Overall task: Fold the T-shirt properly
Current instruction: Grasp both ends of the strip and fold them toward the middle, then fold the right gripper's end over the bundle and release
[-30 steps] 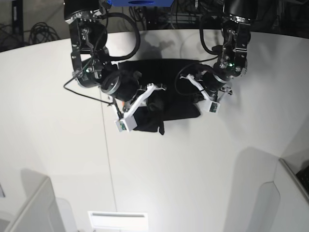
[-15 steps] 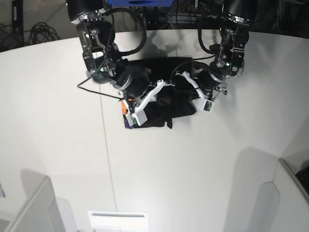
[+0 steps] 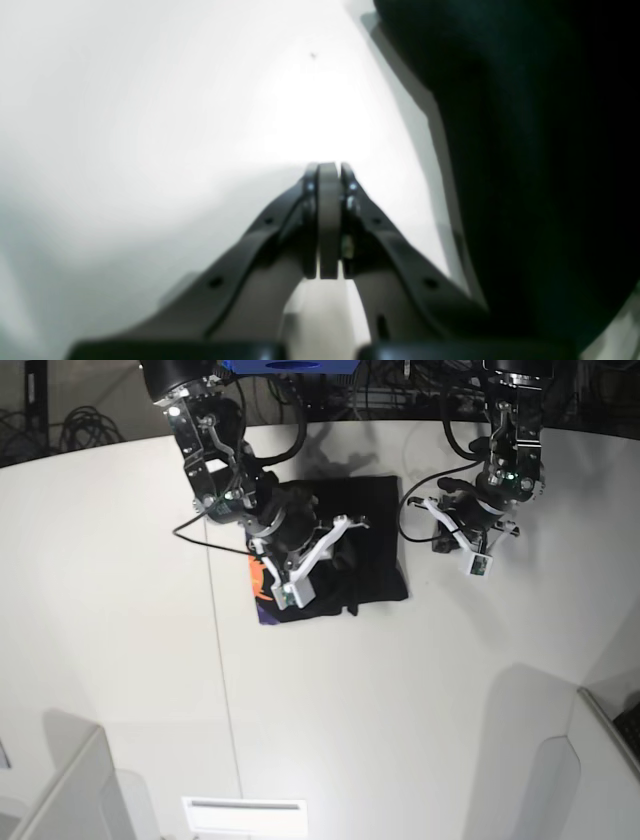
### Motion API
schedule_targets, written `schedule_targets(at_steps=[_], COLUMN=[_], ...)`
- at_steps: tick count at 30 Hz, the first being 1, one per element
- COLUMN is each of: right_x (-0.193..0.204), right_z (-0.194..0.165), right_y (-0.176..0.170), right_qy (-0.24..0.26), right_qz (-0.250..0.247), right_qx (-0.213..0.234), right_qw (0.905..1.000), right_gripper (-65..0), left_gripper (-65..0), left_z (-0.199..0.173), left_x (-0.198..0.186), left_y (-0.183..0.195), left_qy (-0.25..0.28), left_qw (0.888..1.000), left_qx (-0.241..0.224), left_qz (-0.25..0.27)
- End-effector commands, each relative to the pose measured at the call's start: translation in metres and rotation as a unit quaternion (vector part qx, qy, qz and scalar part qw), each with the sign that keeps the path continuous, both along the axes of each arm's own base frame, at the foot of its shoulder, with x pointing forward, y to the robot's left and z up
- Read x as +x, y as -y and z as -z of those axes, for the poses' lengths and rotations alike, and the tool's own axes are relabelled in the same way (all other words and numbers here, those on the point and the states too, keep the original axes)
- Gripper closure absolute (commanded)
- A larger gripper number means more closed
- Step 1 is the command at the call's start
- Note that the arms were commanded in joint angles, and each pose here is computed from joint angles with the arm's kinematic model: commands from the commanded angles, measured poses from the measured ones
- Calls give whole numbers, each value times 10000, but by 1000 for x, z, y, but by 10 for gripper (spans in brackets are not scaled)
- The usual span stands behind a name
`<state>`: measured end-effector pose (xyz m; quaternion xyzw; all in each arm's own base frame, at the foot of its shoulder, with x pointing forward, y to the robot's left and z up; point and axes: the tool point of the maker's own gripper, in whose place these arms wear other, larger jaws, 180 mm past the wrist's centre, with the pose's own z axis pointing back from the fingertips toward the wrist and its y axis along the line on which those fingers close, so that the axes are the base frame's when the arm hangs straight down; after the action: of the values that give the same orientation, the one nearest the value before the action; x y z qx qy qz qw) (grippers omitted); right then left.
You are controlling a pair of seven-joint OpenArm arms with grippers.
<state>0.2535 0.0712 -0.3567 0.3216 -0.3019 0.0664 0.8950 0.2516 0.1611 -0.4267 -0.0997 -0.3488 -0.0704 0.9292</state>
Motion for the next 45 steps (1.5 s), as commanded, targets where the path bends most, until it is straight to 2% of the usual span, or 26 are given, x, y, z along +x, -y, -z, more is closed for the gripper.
schedule_targets(at_steps=[1,5,11,17,25,29,33,36,40,45], right_x=[4,4,6,4,10,11,11,12,16,12], right_z=[-17,-14,-14,-2,9,10,9,5,1,-10], right_y=[-10,-10,-7,-9,-4,-1,-1,-2,-4,-32], right_qy=[275,377,394,247,242,167,174,218,291,476], right_qz=[-79,-114,-89,-114,195,364,361,349,316,-151], right_qx=[166,-57,-88,-151,-155,-184,-179,-145,-143,-113], right_qw=[9995,9992,9991,9995,9994,9990,9990,9990,9990,9987], right_gripper=[0,0,0,0,0,-182,-278,-305,-306,-302], left_gripper=[0,0,0,0,0,0,0,0,0,0], left_z=[-7,-4,7,-1,1,2,3,1,-2,-5], left_x=[3,-4,-36,-58,-68,-70,-77,-79,-80,-78], left_y=[-4,-4,-14,-15,-14,-15,-20,-39,-56,-65], left_qy=[82,13,-305,-346,-440,-456,-524,-524,-506,-466], left_qw=[10000,10000,9993,9984,9980,9978,9976,9974,9968,9964], left_qx=[36,44,207,337,330,352,378,488,586,649], left_qz=[-4,4,103,298,316,322,257,17,-175,-291])
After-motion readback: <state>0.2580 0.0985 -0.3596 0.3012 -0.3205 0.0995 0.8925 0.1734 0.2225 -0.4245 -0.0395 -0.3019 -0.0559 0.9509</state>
